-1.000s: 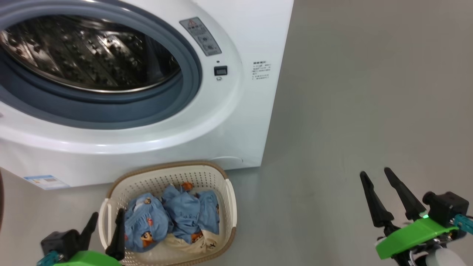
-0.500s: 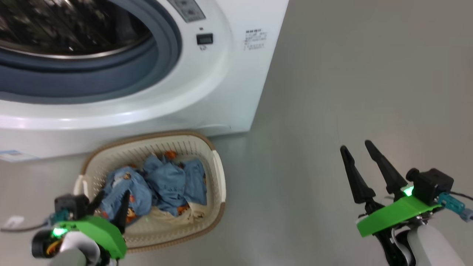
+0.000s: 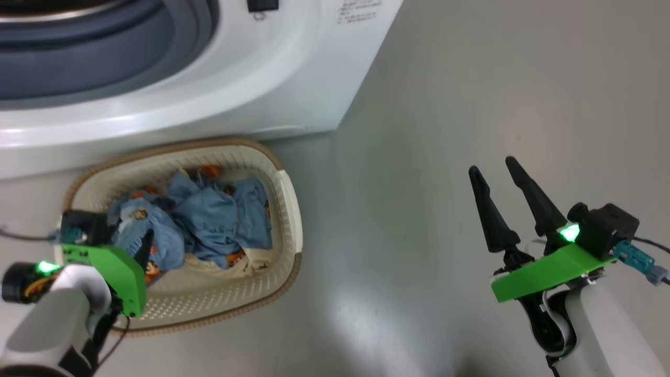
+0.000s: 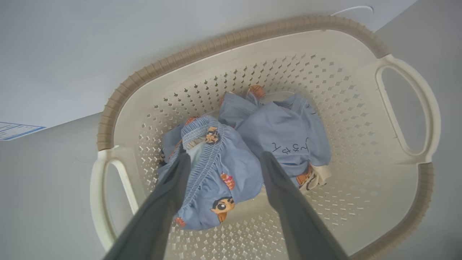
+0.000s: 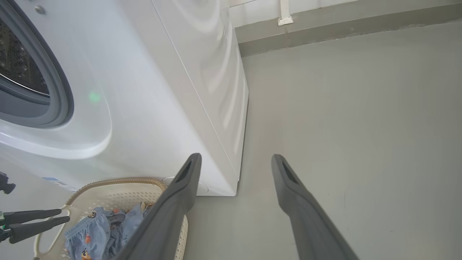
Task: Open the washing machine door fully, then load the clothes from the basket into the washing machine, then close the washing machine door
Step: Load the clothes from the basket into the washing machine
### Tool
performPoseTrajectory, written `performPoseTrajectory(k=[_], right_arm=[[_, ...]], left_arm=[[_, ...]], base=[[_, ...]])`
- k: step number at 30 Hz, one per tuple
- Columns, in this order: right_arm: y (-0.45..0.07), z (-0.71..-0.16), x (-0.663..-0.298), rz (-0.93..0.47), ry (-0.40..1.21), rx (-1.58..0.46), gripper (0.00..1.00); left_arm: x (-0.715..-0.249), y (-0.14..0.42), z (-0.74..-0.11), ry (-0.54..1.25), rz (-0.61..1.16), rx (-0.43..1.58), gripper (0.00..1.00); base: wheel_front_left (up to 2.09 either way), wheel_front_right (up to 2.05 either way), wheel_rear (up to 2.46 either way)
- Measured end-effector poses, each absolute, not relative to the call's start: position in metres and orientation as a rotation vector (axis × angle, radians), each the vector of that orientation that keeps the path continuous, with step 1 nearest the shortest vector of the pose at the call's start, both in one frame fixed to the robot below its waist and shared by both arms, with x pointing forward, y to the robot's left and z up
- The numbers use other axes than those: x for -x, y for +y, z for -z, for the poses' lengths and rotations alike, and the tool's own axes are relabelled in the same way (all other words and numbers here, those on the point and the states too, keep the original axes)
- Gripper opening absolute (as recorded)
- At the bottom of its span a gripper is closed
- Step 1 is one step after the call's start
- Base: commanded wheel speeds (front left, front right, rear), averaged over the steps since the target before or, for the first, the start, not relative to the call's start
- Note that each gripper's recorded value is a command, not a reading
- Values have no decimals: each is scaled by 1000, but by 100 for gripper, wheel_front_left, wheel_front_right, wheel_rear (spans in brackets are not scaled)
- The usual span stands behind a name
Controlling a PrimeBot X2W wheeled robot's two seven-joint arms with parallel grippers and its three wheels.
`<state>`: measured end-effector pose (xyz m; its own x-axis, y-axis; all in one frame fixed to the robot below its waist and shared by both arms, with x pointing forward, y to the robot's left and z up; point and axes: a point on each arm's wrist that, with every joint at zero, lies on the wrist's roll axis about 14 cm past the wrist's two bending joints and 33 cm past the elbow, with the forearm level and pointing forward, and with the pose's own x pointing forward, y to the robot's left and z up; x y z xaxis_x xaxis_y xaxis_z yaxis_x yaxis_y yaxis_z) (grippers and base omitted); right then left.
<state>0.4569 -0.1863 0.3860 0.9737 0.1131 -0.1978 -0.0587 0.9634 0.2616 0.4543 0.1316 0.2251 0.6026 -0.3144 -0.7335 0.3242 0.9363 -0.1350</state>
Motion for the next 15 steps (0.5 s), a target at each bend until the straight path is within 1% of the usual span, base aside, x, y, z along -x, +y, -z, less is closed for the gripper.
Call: performPoseTrajectory(k=[7, 15], right_arm=[[-184, -362, -466, -84, 254, -258, 100], [-184, -345, -469, -74, 281, -264, 100]], left_arm=[[-458, 135, -190, 961, 415, -82, 100], [-462, 140, -166, 1022, 441, -138, 100]], base=[[0, 0, 0], [0, 0, 0]])
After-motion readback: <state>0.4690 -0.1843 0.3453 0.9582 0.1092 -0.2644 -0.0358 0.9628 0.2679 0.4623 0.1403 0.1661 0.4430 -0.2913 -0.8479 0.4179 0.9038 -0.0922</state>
